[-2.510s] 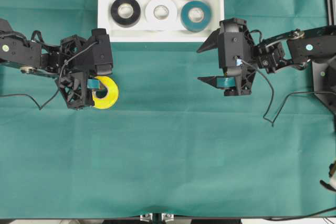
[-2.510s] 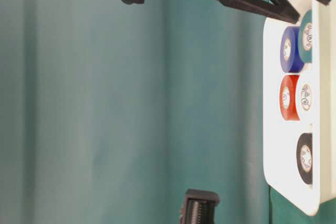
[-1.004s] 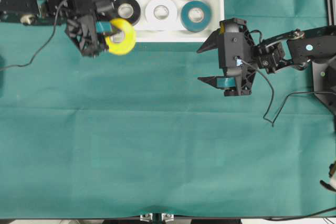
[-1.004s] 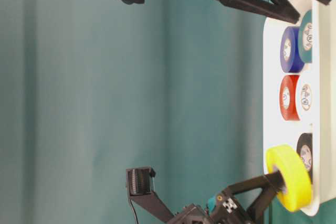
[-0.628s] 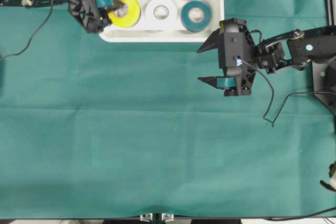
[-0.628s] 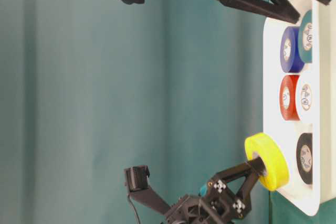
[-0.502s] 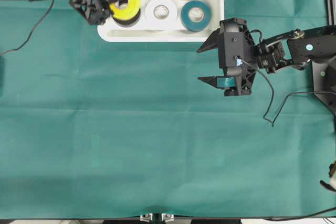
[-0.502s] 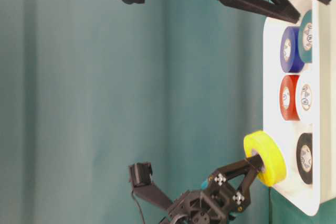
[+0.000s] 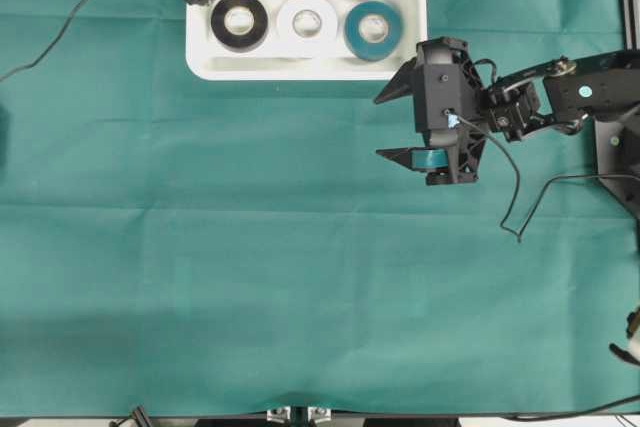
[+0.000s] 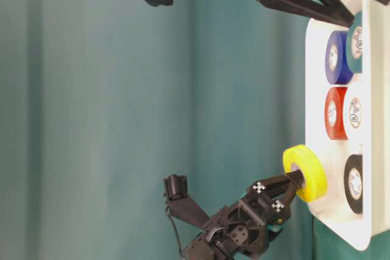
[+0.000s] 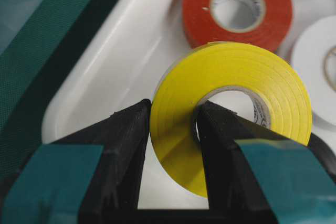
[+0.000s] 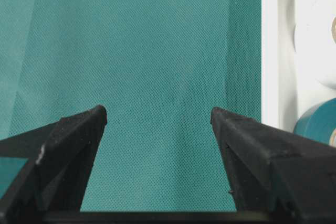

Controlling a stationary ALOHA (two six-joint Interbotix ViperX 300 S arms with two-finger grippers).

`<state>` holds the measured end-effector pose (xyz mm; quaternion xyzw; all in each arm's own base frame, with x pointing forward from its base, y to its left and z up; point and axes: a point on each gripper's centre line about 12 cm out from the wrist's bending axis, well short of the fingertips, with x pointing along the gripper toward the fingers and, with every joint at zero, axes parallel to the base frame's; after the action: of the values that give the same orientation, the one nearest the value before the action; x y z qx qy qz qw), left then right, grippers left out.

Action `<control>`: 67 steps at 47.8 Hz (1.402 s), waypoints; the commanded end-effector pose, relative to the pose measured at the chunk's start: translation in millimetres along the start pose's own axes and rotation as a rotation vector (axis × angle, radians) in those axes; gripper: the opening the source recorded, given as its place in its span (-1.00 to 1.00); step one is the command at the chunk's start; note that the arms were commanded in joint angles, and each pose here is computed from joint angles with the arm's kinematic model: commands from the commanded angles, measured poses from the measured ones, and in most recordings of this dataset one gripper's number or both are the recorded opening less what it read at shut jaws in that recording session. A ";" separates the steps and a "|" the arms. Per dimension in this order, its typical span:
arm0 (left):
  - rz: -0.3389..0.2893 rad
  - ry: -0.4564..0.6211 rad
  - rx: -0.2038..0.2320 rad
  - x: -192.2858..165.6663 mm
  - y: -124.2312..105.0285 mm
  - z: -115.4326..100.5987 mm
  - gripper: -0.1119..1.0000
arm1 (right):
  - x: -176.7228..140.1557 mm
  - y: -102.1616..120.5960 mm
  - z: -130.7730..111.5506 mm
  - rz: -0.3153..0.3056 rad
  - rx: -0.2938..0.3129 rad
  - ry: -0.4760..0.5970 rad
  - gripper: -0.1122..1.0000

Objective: Put the tape alternately from left to right into the white case.
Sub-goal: 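Carry the yellow roll into the case's top-left slot and release it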

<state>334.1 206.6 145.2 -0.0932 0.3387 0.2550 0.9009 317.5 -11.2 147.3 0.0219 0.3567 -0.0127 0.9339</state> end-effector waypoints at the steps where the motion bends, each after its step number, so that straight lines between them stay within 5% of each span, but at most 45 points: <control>1: 0.008 -0.038 -0.003 -0.1 3.8 13.2 -0.85 | -1.4 1.3 7.2 0.007 0.000 -0.024 0.76; 31: 0.009 0.003 -0.005 6.8 4.9 9.2 -0.84 | -1.4 1.8 7.8 0.008 -0.003 -0.026 0.76; 38: 0.009 0.000 -0.003 5.0 4.9 9.7 -0.42 | -1.4 1.8 8.4 0.008 -0.001 -0.027 0.76; 51: 0.009 0.002 -0.003 2.9 4.9 8.1 0.90 | -1.4 1.3 9.7 0.007 -0.002 -0.030 0.76; 67: 0.002 -0.009 0.000 -4.3 1.2 9.1 0.95 | -1.4 1.3 9.1 0.007 -0.002 -0.029 0.76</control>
<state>334.2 210.1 136.0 -0.0995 0.3577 0.2557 0.8926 317.6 -11.7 146.8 0.0222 0.3574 -0.0135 0.9336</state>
